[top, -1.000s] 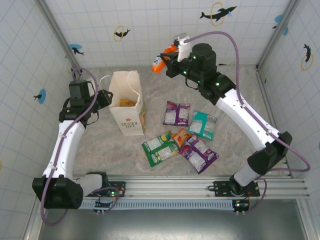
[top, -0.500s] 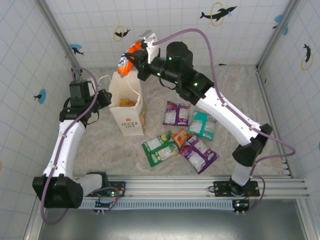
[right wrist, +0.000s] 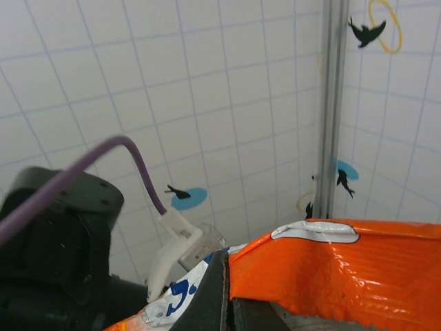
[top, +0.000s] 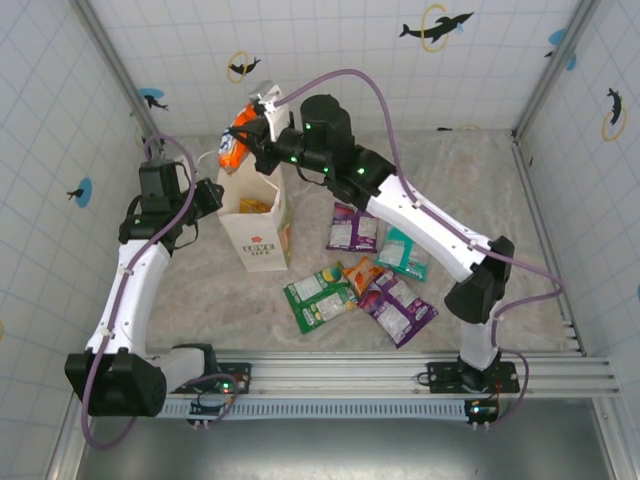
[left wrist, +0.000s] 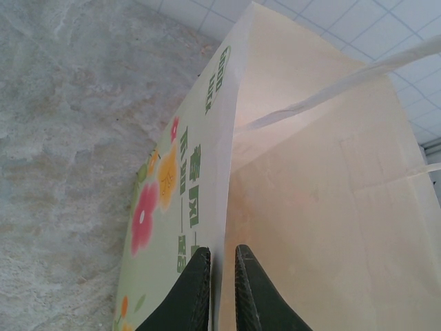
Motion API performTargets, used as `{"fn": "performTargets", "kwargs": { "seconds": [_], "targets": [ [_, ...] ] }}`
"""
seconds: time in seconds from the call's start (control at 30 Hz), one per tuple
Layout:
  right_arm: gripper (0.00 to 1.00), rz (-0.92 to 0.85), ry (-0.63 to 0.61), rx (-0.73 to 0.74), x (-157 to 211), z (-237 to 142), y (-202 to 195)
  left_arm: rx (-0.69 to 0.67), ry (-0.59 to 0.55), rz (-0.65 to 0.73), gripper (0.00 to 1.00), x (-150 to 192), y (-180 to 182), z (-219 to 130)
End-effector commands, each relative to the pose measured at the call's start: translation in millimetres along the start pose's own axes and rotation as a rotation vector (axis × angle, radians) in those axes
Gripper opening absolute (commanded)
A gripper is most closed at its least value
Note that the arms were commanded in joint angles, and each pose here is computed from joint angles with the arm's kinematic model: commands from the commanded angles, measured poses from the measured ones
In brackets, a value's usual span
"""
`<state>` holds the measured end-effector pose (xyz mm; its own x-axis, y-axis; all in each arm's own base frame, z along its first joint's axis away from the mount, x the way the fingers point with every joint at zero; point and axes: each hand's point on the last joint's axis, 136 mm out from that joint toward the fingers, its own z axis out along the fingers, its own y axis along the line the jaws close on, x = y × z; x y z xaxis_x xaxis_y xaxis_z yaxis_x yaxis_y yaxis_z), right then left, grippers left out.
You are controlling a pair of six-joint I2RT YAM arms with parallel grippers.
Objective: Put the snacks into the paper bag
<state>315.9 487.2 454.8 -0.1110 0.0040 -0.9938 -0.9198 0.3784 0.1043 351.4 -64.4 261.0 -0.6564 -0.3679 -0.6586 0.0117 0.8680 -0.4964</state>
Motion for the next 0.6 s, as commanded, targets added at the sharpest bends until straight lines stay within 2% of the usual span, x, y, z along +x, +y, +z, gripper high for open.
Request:
{"fn": "performTargets", "kwargs": {
  "seconds": [0.0,0.2,0.57],
  "targets": [
    [0.0,-0.021,-0.024,-0.007,-13.4,-2.9,0.5,0.016,0.003,-0.001,0.15,2.2,-2.5,2.0],
    [0.0,0.014,0.058,-0.015,13.1,2.2,-10.9,0.015,0.004,-0.002,0.15,2.5,-2.1,1.4],
    [0.0,0.05,0.112,-0.051,30.2,4.4,-12.9,0.021,0.006,-0.008,0.14,3.5,-2.5,2.6]
  ]
}}
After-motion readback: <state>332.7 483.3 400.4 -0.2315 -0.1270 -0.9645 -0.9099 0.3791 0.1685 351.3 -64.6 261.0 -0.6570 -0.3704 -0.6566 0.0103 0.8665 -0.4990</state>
